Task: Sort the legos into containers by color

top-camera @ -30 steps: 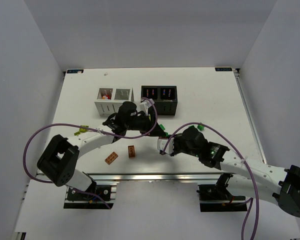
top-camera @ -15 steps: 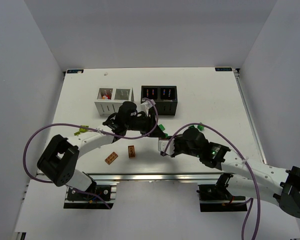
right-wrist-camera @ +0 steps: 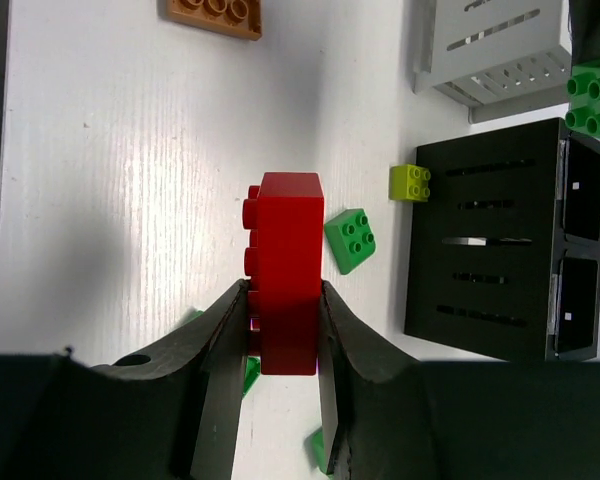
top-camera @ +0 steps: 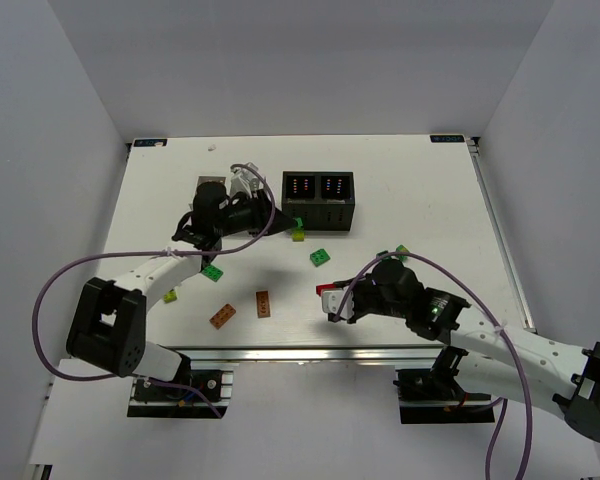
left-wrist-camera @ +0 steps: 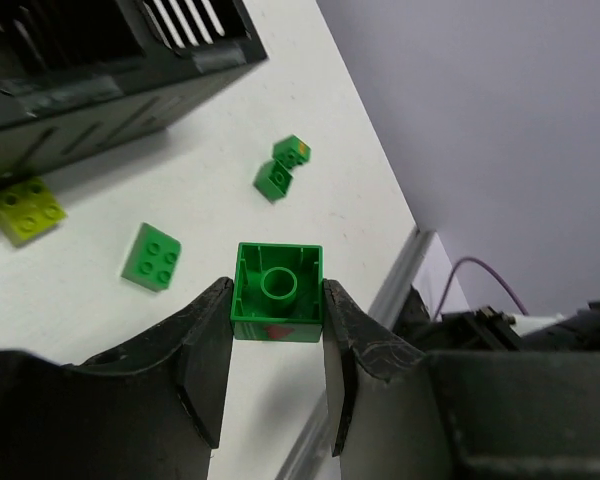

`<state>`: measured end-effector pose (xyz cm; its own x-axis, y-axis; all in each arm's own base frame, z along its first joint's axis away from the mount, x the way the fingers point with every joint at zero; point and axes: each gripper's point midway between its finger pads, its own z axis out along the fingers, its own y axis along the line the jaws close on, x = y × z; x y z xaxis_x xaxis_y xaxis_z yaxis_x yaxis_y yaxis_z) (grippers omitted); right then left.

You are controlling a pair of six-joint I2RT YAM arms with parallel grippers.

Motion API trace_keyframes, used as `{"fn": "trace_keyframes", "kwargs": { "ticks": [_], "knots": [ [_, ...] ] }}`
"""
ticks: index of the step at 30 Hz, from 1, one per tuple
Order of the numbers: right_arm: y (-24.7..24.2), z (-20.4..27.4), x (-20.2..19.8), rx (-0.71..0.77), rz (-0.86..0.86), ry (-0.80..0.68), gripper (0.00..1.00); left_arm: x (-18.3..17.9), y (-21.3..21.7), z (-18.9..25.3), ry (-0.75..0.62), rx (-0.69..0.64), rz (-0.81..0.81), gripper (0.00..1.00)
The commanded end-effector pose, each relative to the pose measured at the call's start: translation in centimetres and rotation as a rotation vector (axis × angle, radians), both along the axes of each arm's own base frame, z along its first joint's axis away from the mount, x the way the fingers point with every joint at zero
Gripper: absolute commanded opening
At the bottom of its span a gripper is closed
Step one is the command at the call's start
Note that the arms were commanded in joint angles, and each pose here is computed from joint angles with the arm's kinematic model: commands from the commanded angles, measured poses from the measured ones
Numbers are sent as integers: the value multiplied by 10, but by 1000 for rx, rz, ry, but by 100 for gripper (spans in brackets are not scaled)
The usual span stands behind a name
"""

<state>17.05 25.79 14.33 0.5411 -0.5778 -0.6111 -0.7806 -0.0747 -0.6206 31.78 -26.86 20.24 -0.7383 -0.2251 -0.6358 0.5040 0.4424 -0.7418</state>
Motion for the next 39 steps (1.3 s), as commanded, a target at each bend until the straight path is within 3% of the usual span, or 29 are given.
{"fn": "trace_keyframes", "kwargs": {
  "ticks": [1,8,14,22,27,30,31,32,36,39],
  "knots": [
    [2,6,-7,24,39,-7,0,18,12,29,-112,19,99,3],
    [2,11,-10,41,50,-8,0,80,63,32,-231,345,411,6],
    [3,12,-11,46,56,-7,0,114,100,12,-179,529,541,6],
    [2,11,-11,45,54,-8,0,141,129,-17,-92,633,592,6],
    [2,9,-11,39,52,-3,0,145,137,-21,-76,654,603,12],
    [2,11,-11,41,54,-5,0,146,140,-22,-71,671,602,32],
    [2,11,-11,41,54,-5,0,145,141,-23,-68,678,601,47],
    [2,11,-11,42,54,-6,0,145,141,-23,-67,682,599,52],
    [2,10,-12,41,55,-4,0,143,141,-23,-67,683,595,64],
    [2,11,-11,43,54,-5,0,142,139,-16,-75,661,596,68]
  ]
}}
